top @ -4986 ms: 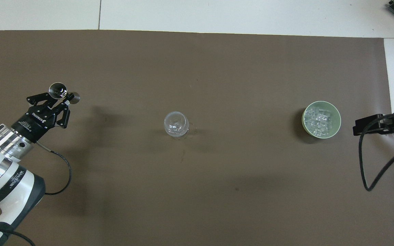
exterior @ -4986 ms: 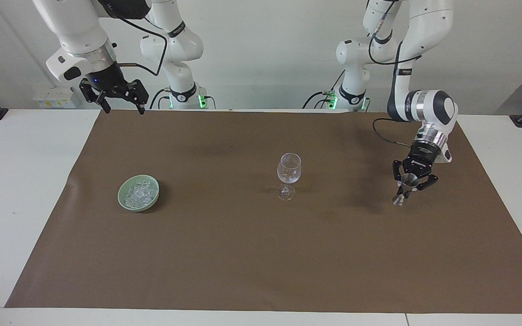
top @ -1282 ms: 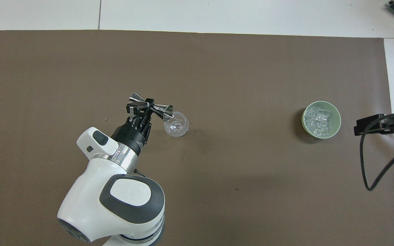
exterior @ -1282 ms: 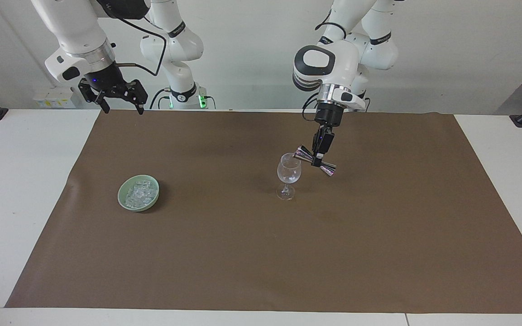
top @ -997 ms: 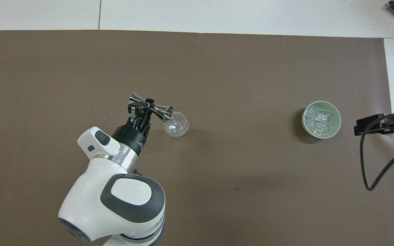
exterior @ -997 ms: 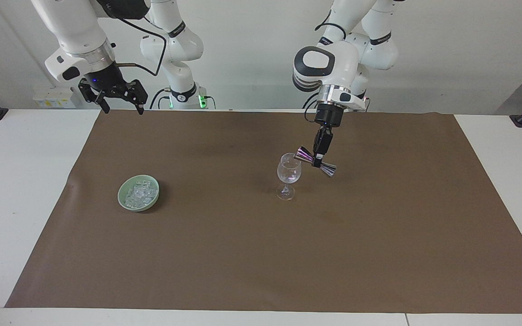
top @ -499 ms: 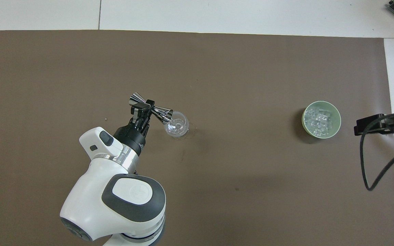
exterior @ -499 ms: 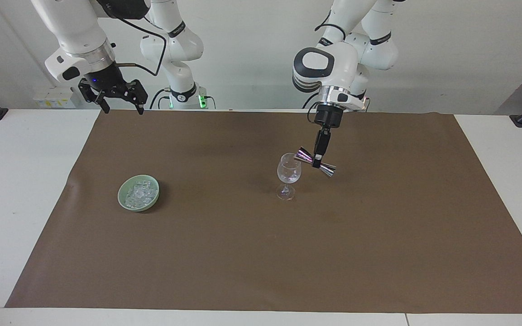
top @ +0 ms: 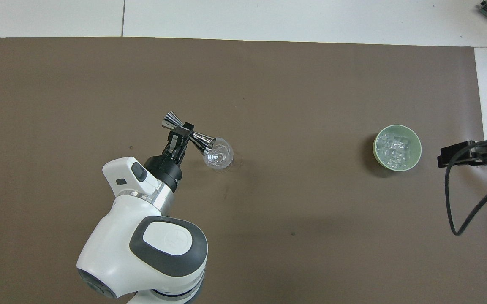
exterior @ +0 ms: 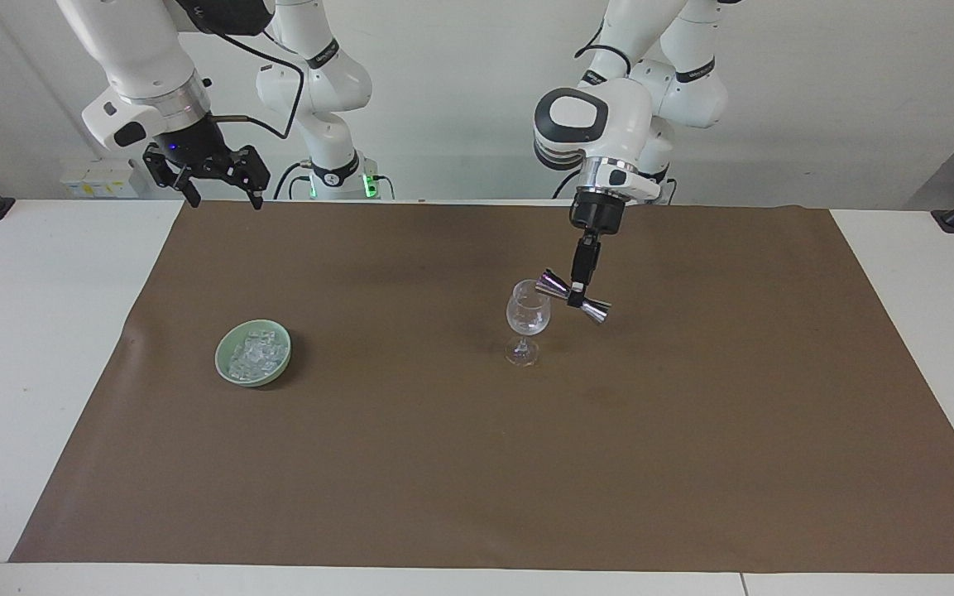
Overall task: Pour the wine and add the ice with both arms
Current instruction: 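Tilt the jigger over the clear glass with the left gripper, then carry the jigger back with the left gripper while the right gripper reaches the bowl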
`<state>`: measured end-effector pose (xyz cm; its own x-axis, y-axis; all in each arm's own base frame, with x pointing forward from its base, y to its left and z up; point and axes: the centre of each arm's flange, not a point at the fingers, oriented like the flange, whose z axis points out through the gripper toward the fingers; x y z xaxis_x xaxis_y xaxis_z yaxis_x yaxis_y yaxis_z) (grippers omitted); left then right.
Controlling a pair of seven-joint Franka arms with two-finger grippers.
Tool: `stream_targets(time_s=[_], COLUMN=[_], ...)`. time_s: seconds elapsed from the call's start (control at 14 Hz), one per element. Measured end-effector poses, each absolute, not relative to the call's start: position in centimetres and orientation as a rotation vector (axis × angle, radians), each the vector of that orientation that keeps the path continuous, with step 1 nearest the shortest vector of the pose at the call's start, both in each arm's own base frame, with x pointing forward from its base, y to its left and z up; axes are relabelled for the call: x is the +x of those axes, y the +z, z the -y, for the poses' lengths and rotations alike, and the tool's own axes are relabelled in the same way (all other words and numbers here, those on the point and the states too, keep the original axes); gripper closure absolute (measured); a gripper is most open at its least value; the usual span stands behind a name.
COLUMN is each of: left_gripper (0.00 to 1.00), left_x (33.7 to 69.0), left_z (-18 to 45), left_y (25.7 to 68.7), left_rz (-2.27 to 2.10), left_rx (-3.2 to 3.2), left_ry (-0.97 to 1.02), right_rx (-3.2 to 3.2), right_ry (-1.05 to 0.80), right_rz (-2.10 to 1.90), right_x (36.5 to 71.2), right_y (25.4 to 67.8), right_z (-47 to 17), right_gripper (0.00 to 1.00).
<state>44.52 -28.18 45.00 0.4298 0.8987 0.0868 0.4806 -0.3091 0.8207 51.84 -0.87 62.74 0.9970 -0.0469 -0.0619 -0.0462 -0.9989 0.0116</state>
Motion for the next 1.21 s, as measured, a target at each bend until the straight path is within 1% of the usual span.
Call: stream_targets(time_s=[0.5,0.85,1.0,1.07,1.21], left_gripper=[0.79,0.79,0.79,0.79,0.79], left_x=[44.5,44.5,44.6,44.7,44.8], left_z=[29.1,29.8,29.6,29.5,29.1], left_y=[45.4,45.3,45.3,45.4,45.5], left_rz=[-1.026,-0.963,-0.952,-0.954,-0.976], left_rx=[2.021,2.055,2.064,2.063,2.051], left_ry=[0.786,0.813,0.826,0.83,0.827], right_rx=[3.129,3.131,3.132,3.133,3.133], right_ry=[-0.097,-0.09,-0.051,0.005,0.104], right_rz=[0.075,0.121,0.119,0.116,0.071], right_x=[51.8,51.8,52.1,52.5,52.9], right_y=[62.7,62.8,62.7,62.2,60.3], right_z=[0.9,2.5,2.5,2.5,2.5], right_gripper=[0.0,0.0,0.0,0.0,0.0])
